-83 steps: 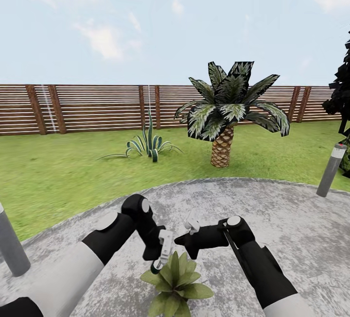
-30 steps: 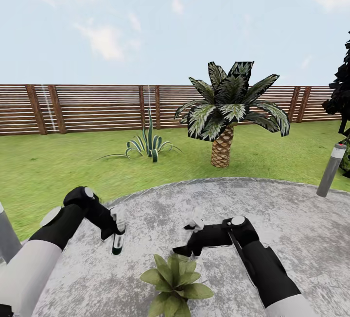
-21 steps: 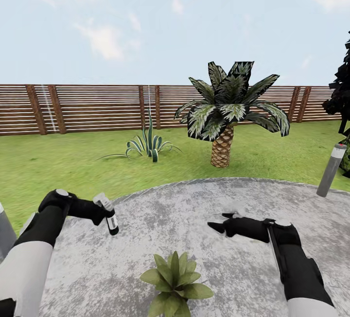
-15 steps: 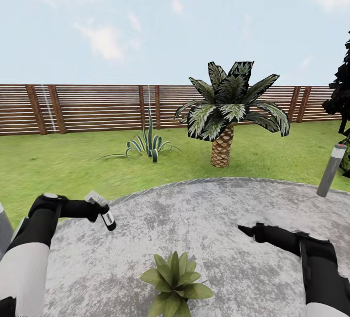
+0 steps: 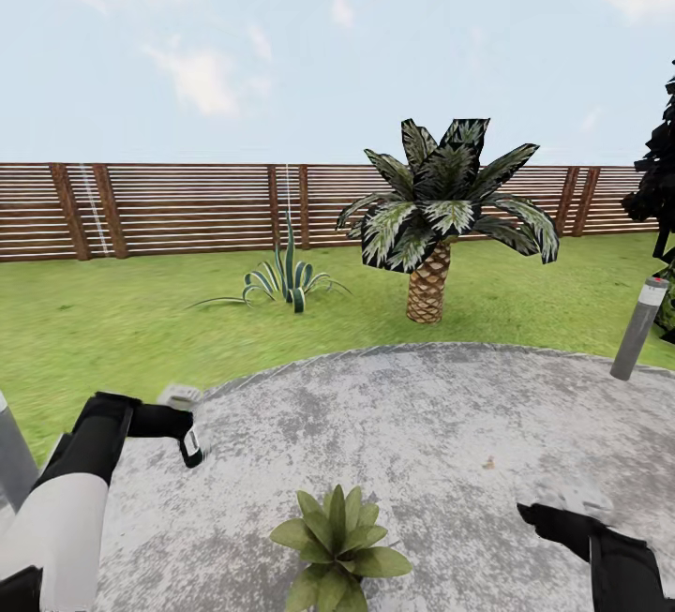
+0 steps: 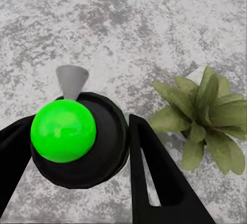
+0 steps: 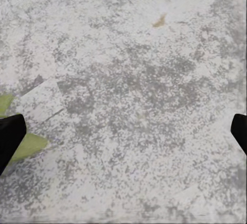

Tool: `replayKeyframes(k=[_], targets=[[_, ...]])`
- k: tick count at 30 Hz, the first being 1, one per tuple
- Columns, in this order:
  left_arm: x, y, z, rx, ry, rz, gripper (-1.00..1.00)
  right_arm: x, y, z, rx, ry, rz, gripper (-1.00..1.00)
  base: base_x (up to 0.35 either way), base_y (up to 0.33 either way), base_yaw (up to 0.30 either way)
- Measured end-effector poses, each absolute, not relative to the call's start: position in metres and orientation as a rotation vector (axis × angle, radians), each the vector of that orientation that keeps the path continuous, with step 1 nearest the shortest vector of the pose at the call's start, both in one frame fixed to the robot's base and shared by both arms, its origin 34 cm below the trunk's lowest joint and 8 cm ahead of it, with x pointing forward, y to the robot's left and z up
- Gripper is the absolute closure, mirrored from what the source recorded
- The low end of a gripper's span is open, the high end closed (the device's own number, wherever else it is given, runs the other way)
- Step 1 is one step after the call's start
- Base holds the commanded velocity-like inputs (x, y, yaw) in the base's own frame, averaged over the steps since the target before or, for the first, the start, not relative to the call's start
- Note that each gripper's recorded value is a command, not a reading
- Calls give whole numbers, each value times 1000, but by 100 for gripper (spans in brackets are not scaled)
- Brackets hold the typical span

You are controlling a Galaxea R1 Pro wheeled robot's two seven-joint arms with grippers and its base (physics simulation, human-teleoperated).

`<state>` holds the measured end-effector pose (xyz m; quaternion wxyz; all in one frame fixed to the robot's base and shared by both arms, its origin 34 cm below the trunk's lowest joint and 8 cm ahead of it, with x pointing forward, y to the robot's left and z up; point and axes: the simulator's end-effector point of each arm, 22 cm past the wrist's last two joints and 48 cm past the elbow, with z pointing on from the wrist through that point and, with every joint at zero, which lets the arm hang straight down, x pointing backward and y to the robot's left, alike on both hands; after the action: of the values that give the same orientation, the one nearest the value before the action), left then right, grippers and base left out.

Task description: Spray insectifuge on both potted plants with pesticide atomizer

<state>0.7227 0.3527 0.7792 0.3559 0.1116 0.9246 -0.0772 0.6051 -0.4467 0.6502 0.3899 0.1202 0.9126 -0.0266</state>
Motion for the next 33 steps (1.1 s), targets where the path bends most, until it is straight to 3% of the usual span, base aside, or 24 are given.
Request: replayKeyframes(k=[26, 33], targets=[[681, 339, 705, 119, 2644, -290, 100, 595, -453, 630, 352, 2365, -136, -100, 0, 0, 0], [671, 322, 690, 326, 2746, -175, 100, 594, -453, 625, 351, 2375, -138, -100, 0, 0, 0]])
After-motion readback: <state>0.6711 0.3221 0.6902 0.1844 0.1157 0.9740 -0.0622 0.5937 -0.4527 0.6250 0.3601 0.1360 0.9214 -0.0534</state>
